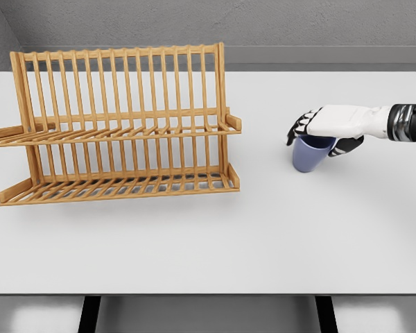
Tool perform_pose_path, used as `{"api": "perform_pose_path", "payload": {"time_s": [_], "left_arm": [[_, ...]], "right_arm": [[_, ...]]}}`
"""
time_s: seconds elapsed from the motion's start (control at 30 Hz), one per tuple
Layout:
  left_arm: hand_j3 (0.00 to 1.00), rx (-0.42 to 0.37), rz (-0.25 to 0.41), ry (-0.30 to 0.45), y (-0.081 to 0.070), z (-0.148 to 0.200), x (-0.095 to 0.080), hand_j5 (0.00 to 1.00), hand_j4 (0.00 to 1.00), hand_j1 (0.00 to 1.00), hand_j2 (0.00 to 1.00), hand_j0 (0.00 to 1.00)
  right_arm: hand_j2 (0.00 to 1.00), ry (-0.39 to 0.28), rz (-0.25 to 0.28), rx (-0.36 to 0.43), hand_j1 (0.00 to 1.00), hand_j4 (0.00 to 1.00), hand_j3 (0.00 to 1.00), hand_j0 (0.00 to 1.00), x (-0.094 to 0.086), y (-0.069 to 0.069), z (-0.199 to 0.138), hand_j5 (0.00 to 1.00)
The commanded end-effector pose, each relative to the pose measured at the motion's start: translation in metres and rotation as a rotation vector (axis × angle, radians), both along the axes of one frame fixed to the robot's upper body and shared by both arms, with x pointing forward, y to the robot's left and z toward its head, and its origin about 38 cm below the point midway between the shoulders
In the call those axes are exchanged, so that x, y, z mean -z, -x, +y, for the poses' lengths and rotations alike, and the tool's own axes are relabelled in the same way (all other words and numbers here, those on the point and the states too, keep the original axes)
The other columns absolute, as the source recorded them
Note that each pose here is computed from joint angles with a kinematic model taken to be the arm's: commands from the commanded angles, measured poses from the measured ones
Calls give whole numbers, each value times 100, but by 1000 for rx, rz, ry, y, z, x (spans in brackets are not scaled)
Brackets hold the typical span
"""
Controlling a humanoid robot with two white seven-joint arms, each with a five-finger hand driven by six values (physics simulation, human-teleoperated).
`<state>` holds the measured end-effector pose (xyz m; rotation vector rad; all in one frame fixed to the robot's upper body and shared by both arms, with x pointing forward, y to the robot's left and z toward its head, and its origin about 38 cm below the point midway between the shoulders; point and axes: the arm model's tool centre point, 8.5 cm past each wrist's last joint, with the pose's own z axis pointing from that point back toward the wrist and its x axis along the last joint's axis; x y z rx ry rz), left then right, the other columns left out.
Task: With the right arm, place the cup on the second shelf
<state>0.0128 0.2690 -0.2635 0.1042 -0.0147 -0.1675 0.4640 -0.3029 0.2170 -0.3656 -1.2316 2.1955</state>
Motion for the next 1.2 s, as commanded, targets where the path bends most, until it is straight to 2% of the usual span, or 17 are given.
{"api": "perform_pose_path", "payload": {"time_s": [0.0,0.3,0.37,0.6,0.63,0.77,0.93,1.0,1.03,1.17], "left_arm": [[100,2,0,0,0,0,0,100,100,100,100,100],[100,0,0,0,0,0,0,100,100,100,100,100],[100,2,0,0,0,0,0,100,100,100,100,100],[100,0,0,0,0,0,0,100,100,100,100,100],[100,0,0,0,0,0,0,100,100,100,100,100],[100,0,0,0,0,0,0,100,100,100,100,100],[100,0,0,0,0,0,0,100,100,100,100,100],[100,0,0,0,0,0,0,100,100,100,100,100],[100,0,0,0,0,0,0,100,100,100,100,100],[100,0,0,0,0,0,0,100,100,100,100,100]], "right_arm": [[64,-7,1,2,64,64,64,64,-1,0,0,64],[65,-10,-29,3,65,65,65,65,-14,-2,-1,65],[65,-30,-53,17,65,65,65,65,-24,-4,-6,65],[65,-36,-81,-14,65,65,65,65,-35,-1,3,65],[65,-55,-109,2,65,65,65,65,-46,-2,-2,65],[65,-64,-130,6,65,65,65,65,-55,-4,-4,65],[66,-84,-188,7,66,66,66,66,-78,-6,-4,66],[66,-85,-210,-22,66,66,66,66,-86,-3,4,66],[66,-100,-241,-20,66,66,66,66,-98,-2,3,66],[66,-115,-270,-15,66,66,66,66,-109,-1,1,66]]}}
